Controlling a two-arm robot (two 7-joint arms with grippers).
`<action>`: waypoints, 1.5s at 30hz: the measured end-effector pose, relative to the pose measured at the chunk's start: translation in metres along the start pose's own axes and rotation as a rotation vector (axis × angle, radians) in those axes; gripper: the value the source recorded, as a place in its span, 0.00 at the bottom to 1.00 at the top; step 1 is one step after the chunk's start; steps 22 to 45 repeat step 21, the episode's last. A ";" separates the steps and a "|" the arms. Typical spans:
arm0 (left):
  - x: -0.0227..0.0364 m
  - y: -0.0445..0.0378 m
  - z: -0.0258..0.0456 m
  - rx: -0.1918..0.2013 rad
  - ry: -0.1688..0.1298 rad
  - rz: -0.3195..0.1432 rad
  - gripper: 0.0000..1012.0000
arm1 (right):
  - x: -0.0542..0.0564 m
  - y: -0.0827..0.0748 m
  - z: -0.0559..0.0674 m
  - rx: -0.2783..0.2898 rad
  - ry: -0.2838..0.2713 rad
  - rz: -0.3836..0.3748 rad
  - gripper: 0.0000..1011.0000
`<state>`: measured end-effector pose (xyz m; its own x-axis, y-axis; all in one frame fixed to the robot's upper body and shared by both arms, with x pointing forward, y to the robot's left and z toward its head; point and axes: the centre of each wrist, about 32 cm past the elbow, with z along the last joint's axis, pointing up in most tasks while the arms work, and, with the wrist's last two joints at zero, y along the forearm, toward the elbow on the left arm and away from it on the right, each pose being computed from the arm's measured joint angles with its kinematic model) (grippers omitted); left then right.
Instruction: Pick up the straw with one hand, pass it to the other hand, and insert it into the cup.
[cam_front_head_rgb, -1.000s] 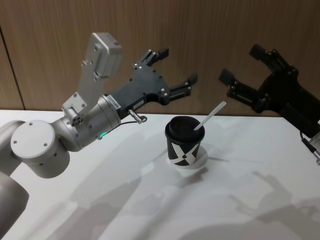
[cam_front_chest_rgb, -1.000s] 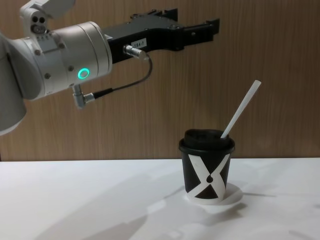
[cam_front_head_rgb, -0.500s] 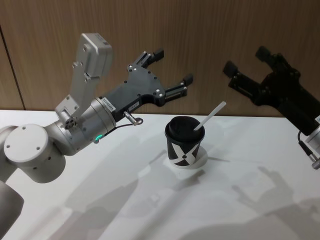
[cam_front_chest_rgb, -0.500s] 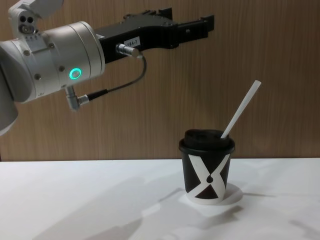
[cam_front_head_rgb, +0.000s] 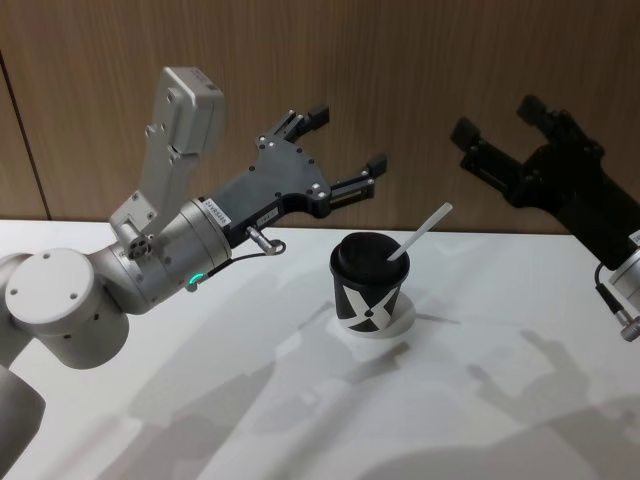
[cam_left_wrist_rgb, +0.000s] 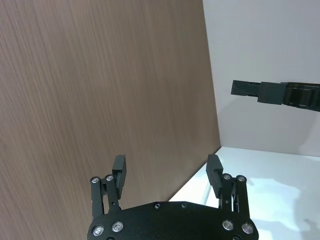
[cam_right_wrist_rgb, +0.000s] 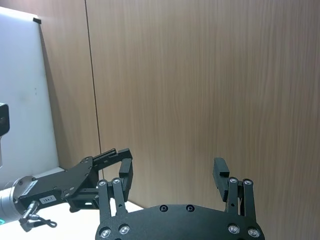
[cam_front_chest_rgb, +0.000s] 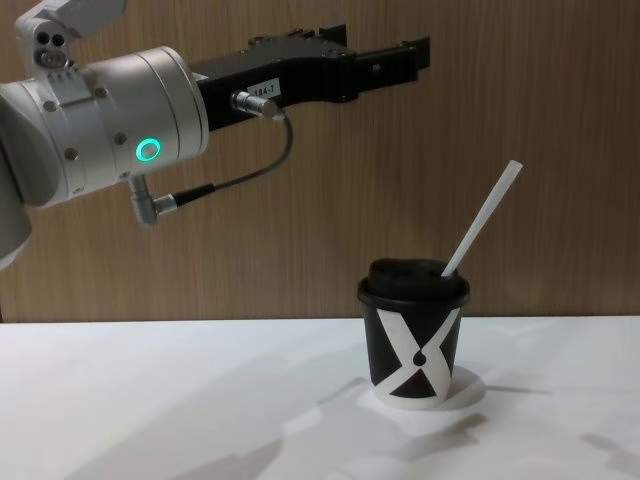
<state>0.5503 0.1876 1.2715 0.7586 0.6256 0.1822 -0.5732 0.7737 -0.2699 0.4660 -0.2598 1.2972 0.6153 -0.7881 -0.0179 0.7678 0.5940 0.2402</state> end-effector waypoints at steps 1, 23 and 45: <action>0.0000 0.0001 0.0001 0.001 0.001 0.000 0.99 | 0.000 0.000 0.000 -0.001 0.001 -0.003 0.99; -0.0001 0.0009 0.0003 0.008 0.011 -0.003 0.99 | -0.002 0.000 0.000 -0.004 0.011 -0.020 0.99; -0.0001 0.0009 0.0003 0.008 0.011 -0.003 0.99 | -0.002 0.000 0.000 -0.004 0.011 -0.020 0.99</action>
